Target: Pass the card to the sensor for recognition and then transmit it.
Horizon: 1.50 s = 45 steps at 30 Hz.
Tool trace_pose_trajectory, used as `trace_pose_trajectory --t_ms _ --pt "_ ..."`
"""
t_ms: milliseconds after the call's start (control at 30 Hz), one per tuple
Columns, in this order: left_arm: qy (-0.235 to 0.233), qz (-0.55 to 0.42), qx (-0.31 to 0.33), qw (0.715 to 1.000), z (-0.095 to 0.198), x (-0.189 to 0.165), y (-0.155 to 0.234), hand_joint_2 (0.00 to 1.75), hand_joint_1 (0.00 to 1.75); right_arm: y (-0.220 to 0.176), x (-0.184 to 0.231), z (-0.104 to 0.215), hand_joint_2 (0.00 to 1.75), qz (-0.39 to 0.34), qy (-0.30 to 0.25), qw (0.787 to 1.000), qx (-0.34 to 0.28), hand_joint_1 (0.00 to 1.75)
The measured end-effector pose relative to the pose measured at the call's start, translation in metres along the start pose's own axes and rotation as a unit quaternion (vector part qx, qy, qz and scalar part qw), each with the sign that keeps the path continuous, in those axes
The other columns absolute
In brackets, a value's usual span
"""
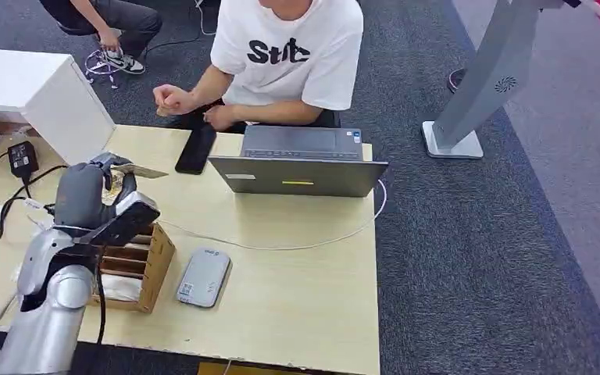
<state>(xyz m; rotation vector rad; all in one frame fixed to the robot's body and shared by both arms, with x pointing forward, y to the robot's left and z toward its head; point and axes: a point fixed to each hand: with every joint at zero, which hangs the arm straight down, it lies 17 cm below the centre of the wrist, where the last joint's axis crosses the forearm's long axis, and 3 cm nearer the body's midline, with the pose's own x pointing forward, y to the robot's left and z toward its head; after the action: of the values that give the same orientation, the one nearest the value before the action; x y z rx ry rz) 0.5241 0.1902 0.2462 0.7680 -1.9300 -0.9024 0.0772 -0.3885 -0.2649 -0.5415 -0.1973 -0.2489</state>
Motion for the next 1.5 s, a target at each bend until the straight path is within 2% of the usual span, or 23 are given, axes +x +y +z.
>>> trace_pose_trajectory --t_ms 467,867,1500 --pt "0.006 0.013 -0.161 0.987 0.028 0.003 -0.098 1.75 1.75 0.002 0.000 0.001 1.75 0.007 -0.001 1.000 0.004 0.00" --pt "-0.005 0.039 -0.234 0.971 0.046 0.006 -0.128 1.75 1.75 0.003 0.002 0.001 1.75 0.021 -0.010 1.000 0.007 0.00" --pt "-0.006 0.040 -0.324 0.945 0.082 -0.009 -0.162 1.75 1.75 0.011 0.007 0.003 1.75 0.041 -0.023 0.999 0.019 0.00"
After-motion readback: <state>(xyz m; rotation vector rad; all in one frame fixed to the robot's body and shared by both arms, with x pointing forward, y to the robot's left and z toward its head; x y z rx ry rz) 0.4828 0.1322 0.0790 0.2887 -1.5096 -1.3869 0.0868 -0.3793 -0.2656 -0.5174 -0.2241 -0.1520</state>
